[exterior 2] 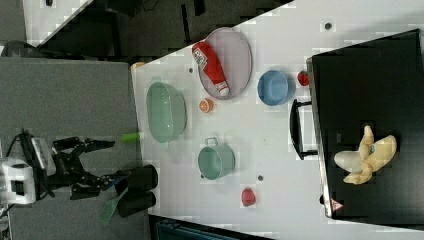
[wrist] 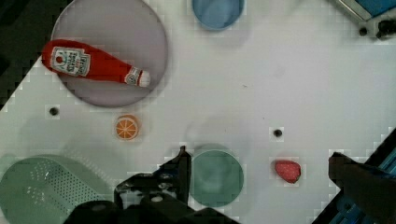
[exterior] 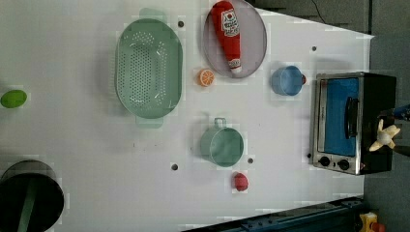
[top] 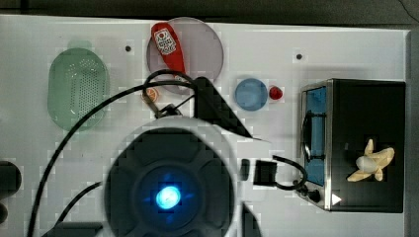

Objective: Pick banana from table and place on oven.

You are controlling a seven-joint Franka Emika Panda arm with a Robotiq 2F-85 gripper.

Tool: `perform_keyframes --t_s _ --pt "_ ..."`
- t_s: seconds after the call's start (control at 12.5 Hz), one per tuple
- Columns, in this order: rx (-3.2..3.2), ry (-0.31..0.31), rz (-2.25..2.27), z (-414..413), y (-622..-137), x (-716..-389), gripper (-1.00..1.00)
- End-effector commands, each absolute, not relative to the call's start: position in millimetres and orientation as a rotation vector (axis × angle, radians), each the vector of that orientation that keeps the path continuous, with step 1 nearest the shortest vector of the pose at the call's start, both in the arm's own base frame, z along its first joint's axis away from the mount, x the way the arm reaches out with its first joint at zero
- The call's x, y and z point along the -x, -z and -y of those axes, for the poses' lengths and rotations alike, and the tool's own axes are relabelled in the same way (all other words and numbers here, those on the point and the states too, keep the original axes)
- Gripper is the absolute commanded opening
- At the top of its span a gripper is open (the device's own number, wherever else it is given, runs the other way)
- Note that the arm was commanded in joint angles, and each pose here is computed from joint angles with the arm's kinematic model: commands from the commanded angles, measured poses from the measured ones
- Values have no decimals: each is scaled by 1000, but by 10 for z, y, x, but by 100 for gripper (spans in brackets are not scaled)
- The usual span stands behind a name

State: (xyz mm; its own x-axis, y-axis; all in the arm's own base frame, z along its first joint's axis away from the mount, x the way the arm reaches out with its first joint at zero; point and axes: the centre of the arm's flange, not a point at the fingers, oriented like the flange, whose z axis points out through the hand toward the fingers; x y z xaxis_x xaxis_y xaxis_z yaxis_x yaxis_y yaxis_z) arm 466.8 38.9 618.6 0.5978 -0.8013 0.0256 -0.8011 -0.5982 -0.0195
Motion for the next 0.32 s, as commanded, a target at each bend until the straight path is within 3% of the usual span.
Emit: perform_keyframes --t_s 0.08,0.32 --pt "2726 41 -1590 52 -6132 -4714 100" --pt "2726 40 -1590 52 -6130 -4715 100"
